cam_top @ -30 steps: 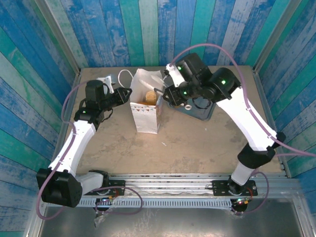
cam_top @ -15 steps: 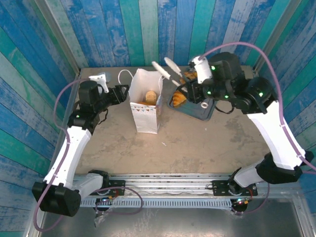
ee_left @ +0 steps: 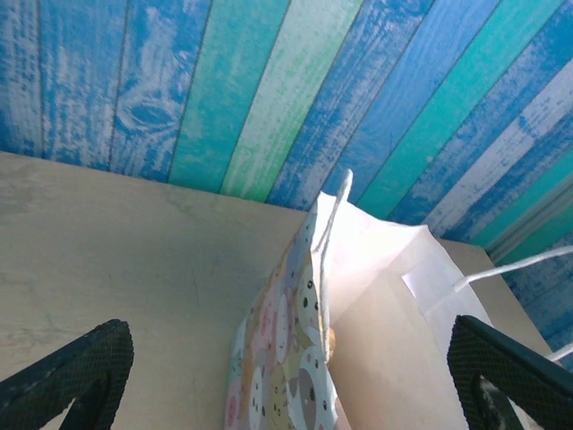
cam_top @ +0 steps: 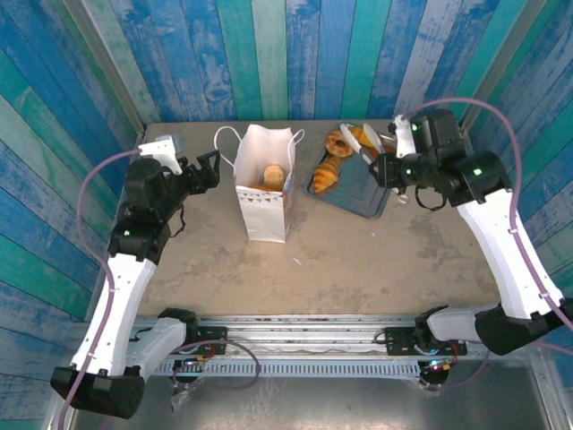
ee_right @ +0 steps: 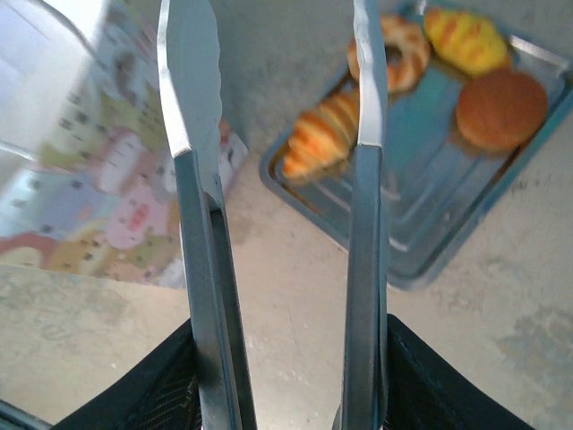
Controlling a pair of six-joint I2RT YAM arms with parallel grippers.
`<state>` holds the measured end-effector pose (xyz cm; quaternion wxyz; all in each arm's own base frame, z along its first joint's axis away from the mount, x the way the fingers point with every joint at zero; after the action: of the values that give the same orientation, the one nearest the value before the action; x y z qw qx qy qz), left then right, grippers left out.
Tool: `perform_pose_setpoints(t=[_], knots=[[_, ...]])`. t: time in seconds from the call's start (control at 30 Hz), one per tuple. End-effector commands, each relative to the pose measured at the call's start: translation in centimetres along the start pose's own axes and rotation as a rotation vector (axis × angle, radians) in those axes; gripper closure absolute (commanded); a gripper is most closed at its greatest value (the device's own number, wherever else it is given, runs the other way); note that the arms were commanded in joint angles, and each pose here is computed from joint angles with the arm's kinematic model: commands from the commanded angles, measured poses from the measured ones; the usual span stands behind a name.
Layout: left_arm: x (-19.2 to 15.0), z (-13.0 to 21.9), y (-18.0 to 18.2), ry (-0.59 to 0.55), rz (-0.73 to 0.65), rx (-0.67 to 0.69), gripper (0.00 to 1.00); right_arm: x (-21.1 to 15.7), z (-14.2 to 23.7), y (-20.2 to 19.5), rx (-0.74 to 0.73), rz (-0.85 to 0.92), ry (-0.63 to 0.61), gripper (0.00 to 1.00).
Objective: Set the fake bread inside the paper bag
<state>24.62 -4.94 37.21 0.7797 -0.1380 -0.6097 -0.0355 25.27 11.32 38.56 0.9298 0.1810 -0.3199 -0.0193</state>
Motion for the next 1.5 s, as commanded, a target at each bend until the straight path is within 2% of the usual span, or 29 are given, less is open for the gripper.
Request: perform_pose_setpoints(t=[0.0,0.2,0.43,0.63,1.07,1.47], knots=[[0.2,1.1,0.7,-0.047,-0.019,0.088,0.06,-0.1,-1.8,-0.6,0.035,-0.022,0.021,0.51],[-0.6,1.4,1.5,-0.015,-0.024,0.167,0.06,-1.3,-6.3,-2.1,-0.02,-0.059,0.12,0.5],[-1.7,0.7,1.5,0.012,-0.032,0.151,0.06,-1.5,-11.5,-2.8,-0.057,-0.08,0.251,0.49],[-2.1,0.1,1.6,0.034,-0.045,0.15,0.06,-1.1,-14.8,-2.8,-0.058,-0.093,0.299,0.48],[-2.0,-0.8,1.4,0.033,-0.05,0.116,0.06,0.1,-19.0,-2.7,-0.061,-0.062,0.351,0.42],[-1.9,-1.1,1.4,0.052,-0.067,0.119,0.06,0.7,-20.9,-3.0,-0.113,-0.024,0.384,0.38]])
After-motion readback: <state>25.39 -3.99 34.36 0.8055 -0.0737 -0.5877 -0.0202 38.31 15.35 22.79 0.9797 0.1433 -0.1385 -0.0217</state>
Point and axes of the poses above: each hand's point on the last joint's axis, 136 mm out from that joint toward the fingers, its own z axis back along the fingers, its own y axis along the line the jaws close on, x = y × z, the point moved 8 cm from there along z, back along the fingers, and after that the axes turned 13 degrees about -z, right-handed, at the moved point
